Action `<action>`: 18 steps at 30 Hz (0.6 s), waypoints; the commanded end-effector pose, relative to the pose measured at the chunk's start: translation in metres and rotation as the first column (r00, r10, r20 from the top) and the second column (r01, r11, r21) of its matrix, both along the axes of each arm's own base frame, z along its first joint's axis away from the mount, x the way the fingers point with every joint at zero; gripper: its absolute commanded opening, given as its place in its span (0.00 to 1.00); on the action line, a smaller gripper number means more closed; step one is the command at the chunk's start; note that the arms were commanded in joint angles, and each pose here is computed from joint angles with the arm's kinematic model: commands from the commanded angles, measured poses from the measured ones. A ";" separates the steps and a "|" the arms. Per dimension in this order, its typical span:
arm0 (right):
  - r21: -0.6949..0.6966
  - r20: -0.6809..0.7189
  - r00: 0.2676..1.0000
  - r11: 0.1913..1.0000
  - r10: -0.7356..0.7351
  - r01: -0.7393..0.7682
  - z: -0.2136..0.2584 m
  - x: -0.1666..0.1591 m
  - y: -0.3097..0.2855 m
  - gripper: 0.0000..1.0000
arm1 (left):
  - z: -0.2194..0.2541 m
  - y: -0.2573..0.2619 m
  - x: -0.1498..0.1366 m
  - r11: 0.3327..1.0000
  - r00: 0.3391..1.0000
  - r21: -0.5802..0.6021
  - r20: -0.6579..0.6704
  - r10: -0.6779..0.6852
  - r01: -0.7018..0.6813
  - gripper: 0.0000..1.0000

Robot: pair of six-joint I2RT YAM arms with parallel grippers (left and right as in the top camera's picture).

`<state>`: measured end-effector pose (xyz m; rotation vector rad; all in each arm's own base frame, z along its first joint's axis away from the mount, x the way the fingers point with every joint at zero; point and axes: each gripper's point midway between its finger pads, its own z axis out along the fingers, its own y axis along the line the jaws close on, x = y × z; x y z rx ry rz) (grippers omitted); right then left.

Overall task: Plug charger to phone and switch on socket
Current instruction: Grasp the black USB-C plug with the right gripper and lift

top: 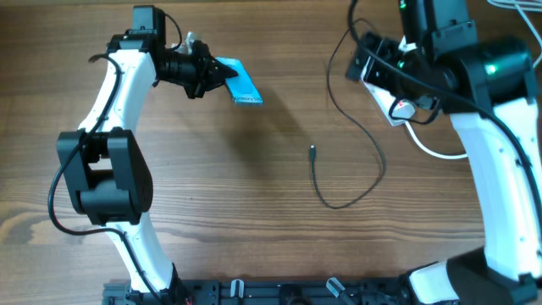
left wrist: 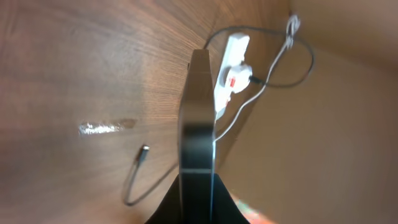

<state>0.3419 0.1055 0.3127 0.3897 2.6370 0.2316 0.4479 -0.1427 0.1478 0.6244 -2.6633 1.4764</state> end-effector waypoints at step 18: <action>0.077 -0.537 0.772 0.931 0.340 -0.357 -0.214 -0.042 0.070 0.69 | 0.074 0.120 -0.068 0.678 0.964 0.685 0.184 0.190 -0.265 0.04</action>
